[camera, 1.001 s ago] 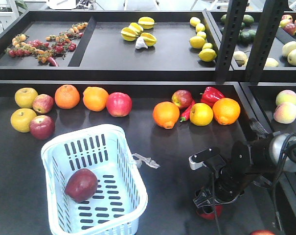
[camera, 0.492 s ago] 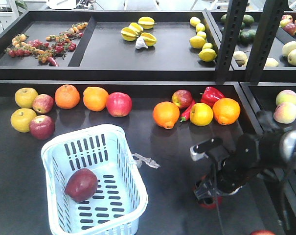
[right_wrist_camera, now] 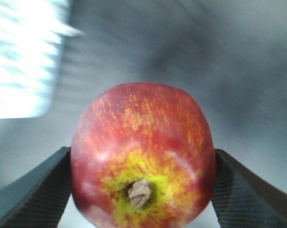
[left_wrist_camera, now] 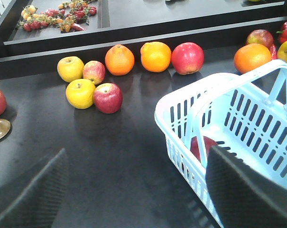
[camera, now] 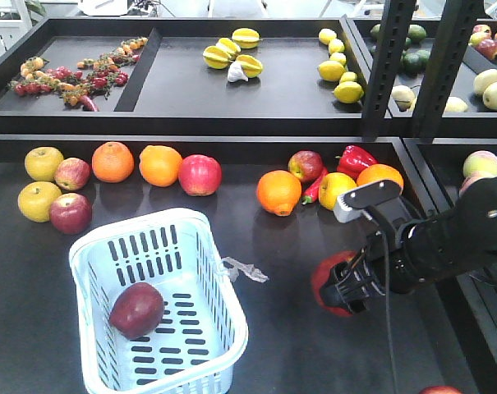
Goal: Pick three apples into basket with both arms
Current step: 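Carry the red apple over the basket and release it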
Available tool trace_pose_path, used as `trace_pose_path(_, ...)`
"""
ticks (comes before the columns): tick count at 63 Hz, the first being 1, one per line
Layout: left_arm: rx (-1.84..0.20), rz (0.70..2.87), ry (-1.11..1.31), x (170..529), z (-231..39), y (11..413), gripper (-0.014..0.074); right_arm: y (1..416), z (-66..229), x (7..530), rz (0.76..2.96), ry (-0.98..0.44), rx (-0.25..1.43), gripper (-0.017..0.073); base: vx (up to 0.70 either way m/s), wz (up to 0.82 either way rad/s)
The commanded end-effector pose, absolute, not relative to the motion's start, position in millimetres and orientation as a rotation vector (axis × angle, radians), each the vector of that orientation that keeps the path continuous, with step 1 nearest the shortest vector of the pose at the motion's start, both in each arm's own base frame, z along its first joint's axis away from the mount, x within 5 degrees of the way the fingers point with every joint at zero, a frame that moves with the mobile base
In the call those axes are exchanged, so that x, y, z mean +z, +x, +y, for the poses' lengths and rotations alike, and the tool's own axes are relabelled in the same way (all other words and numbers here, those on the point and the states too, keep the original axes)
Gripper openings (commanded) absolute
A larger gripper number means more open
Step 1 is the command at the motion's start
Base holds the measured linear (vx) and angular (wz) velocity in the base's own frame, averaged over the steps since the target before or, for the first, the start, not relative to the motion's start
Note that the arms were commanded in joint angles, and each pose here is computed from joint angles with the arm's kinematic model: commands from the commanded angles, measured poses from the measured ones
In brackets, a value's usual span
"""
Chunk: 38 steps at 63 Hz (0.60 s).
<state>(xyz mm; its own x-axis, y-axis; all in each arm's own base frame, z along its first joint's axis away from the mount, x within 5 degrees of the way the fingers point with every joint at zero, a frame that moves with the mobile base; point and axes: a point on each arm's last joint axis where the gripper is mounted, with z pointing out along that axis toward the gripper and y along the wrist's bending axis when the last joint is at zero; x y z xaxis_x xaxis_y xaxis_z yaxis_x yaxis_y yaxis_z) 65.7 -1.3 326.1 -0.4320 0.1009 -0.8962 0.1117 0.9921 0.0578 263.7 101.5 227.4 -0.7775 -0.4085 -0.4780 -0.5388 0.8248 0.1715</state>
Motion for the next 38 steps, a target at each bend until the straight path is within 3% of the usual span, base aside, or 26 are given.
trace_pose_path(1, -0.031, 1.943, 0.150, 338, -3, 68, 0.0569, 253, 109, 261, 2.418, -0.771, 0.506, 0.0350, 0.00, 0.00)
trace_pose_path(19, -0.031, 1.943, 0.150, 338, -3, 68, 0.0569, 213, 170, 285, 2.062, -1.202, 0.628, 0.0350, 0.00, 0.00)
trace_pose_path(38, -0.031, 1.943, 0.150, 338, -3, 68, 0.0569, 215, 221, 268, 1.945, -1.139, 0.544, 0.0354, 0.00, 0.00)
